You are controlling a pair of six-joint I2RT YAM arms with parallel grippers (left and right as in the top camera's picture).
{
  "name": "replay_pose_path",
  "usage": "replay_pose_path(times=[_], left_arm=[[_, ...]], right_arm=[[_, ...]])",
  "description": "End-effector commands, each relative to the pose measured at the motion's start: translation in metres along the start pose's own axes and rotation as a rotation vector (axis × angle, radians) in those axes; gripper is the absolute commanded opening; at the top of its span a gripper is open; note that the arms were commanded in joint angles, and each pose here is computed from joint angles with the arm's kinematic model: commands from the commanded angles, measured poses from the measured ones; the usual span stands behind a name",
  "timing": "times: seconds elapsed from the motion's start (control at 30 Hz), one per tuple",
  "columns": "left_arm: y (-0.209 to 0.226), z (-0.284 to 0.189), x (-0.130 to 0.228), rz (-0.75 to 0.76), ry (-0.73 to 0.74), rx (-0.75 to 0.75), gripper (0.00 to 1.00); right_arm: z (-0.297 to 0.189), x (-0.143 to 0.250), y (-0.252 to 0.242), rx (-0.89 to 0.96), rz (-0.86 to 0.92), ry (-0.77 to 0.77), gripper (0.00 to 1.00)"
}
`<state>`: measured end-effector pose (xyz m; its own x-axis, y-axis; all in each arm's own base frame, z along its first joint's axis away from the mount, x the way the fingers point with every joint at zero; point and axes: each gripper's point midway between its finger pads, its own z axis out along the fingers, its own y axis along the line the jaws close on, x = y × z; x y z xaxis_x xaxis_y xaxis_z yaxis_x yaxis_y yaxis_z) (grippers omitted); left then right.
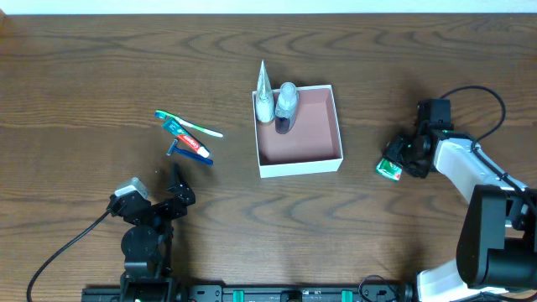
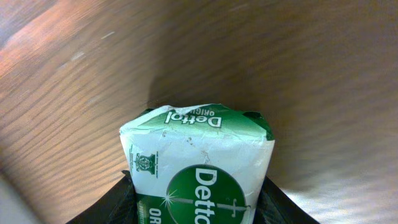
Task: Pack container
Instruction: 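Grasp the green Dettol soap bar with the right gripper, then carry the Dettol soap with the right gripper over the box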
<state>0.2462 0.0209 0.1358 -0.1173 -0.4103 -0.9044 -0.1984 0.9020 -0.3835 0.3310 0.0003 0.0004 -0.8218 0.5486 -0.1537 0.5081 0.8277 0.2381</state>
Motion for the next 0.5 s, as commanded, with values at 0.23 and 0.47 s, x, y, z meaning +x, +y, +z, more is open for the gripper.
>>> replay_pose_path(times=[0.23,0.47], left_arm=[[0.01,0.002,0.017,0.018,0.046,-0.033,0.98],[0.01,0.002,0.017,0.018,0.046,-0.033,0.98]], right_arm=[[-0.046,0.025,0.09,-0.5,-0.307,0.119,0.14],[-0.102,0.022,0.112,-0.624,-0.378,0.009,0.16]])
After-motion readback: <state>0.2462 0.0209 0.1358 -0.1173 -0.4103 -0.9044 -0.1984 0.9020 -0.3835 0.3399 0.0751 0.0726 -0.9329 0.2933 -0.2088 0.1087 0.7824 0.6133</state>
